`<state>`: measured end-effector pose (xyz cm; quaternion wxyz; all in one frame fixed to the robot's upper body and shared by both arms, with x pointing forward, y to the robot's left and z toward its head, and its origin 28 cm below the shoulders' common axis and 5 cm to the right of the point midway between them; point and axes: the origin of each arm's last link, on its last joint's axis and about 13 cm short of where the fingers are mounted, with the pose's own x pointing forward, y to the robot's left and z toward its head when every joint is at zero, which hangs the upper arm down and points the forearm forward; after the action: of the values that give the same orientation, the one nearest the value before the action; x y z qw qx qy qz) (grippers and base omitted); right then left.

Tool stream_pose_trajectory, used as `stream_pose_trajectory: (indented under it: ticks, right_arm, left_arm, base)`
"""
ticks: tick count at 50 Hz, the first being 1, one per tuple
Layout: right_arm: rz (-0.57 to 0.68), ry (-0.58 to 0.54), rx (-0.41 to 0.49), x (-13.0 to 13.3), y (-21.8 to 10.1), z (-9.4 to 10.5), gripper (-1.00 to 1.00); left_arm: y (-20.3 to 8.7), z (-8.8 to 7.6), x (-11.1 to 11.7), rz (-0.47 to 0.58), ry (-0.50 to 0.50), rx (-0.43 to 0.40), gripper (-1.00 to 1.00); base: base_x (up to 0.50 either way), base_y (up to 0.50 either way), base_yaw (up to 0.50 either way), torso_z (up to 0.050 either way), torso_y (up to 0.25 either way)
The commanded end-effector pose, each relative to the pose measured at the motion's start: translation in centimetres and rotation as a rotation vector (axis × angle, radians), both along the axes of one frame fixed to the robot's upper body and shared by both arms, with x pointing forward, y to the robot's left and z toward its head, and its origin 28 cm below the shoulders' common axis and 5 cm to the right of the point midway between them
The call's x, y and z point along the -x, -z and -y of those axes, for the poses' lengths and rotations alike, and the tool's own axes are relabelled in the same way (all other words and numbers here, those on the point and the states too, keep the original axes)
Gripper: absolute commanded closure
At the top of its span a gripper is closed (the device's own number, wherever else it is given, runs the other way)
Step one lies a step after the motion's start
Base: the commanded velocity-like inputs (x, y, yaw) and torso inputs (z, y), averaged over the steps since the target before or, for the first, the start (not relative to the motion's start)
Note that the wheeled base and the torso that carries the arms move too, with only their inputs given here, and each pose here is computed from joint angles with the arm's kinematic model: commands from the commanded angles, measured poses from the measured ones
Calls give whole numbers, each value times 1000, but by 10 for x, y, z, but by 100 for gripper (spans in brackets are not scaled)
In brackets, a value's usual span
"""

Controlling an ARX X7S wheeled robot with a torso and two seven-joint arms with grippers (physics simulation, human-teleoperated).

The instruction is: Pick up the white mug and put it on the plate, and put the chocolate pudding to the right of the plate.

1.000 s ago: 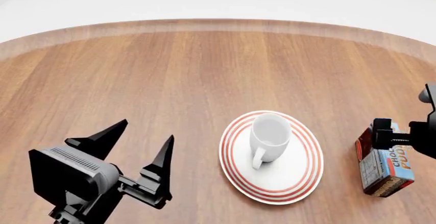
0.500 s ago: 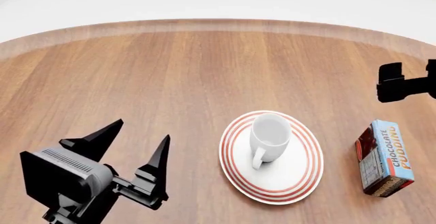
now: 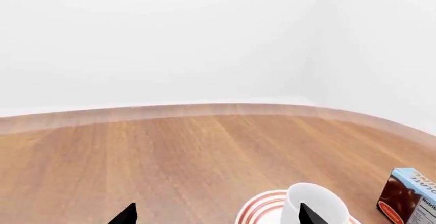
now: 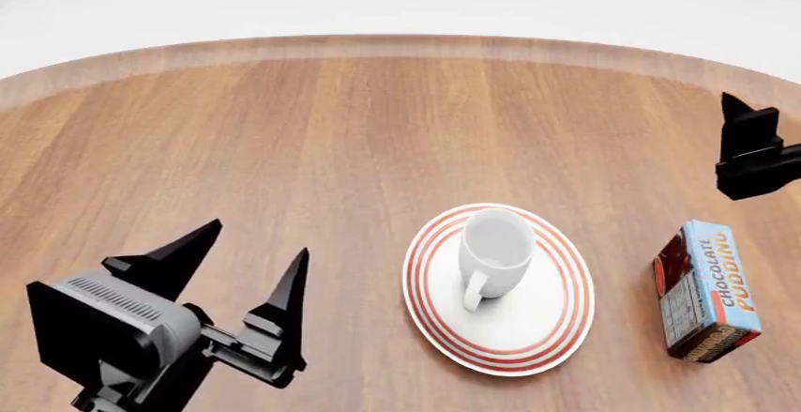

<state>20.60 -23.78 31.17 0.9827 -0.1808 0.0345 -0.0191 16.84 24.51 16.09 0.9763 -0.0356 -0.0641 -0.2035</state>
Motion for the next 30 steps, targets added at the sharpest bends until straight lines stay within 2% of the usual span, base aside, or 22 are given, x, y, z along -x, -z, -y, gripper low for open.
stream_pose_trajectory:
  ticks: [1,5,11,17,19,30]
  right_arm:
    - [172,-58,0,30,5,-19,-100]
    - [259,-32,-54,38,11,-26,-100]
    - [325,-21,-112,42,23,-41,-100]
    - [344,-31,-146,47,48,-51,-100]
    - [347,-19,-121,49,58,-53,-100]
    - [391,-50,-173,63,74,-65,-100]
  left_arm:
    - [-7,-3,1,42,-4,28,-100]
    - [-13,-6,8,76,-24,31,-100]
    - [-18,-10,15,125,-86,0,-100]
    - [-21,-15,24,151,-122,-5,-100]
    - [-23,-17,27,167,-149,-17,-100]
    - [-28,-26,39,222,-256,-44,-100]
  base:
    - [0,0,0,0,0]
    - [0,0,0,0,0]
    - [0,0,0,0,0]
    - [0,0,0,0,0]
    - [0,0,0,0,0]
    - [0,0,0,0,0]
